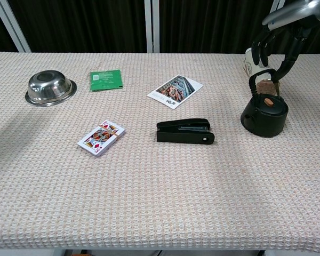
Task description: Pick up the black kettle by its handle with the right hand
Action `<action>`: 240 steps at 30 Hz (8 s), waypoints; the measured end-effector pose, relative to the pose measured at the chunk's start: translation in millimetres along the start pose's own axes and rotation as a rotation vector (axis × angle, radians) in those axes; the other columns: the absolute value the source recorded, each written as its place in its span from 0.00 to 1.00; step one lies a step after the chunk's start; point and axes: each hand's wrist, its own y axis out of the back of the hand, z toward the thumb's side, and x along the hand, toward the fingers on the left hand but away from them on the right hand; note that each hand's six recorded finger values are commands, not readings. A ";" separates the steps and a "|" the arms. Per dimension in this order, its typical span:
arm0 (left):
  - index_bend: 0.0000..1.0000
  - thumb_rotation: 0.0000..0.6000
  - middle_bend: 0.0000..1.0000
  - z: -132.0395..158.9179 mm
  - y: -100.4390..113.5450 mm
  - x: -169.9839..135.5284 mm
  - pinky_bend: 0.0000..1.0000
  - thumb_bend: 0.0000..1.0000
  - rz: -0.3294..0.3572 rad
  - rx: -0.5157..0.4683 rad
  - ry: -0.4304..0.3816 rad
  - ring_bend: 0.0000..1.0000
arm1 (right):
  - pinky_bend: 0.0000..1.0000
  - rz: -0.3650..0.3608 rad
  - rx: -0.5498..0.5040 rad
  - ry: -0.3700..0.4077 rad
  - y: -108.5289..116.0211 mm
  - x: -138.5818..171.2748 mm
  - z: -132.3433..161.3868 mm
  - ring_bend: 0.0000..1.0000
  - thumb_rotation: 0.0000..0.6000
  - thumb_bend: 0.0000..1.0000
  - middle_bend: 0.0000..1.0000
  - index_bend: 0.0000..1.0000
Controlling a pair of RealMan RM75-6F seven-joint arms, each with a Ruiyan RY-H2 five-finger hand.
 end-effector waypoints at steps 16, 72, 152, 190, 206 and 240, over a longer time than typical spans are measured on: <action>0.12 1.00 0.10 -5.1 -0.2 -0.8 0.20 0.06 -0.005 0.004 0.017 0.05 | 0.08 0.071 -0.030 0.048 -17.7 -10.5 13.3 0.25 0.80 0.00 0.37 0.39; 0.12 1.00 0.09 -11.5 -5.1 -2.1 0.24 0.06 -0.037 -0.011 0.031 0.05 | 0.17 0.143 -0.046 0.085 -32.3 -8.0 25.1 0.49 0.80 0.03 0.49 0.52; 0.12 1.00 0.09 -12.6 -15.3 -3.9 0.24 0.06 -0.076 -0.013 0.034 0.05 | 0.31 -0.026 -0.014 0.132 -28.4 26.3 22.7 0.99 0.76 0.03 1.00 1.00; 0.12 1.00 0.08 -12.4 -30.0 -1.3 0.24 0.06 -0.078 0.006 0.027 0.05 | 0.60 -0.472 -0.222 0.237 -3.4 50.1 17.2 1.00 1.00 0.19 1.00 1.00; 0.12 1.00 0.08 -12.7 -33.1 -0.9 0.24 0.06 -0.089 0.002 0.028 0.05 | 0.60 -0.483 -0.225 0.235 -1.0 52.8 14.7 1.00 1.00 0.21 1.00 1.00; 0.12 1.00 0.08 -12.7 -38.4 1.3 0.24 0.06 -0.107 -0.003 0.025 0.05 | 0.61 -0.487 -0.227 0.210 -7.1 49.1 7.7 1.00 0.94 0.44 1.00 1.00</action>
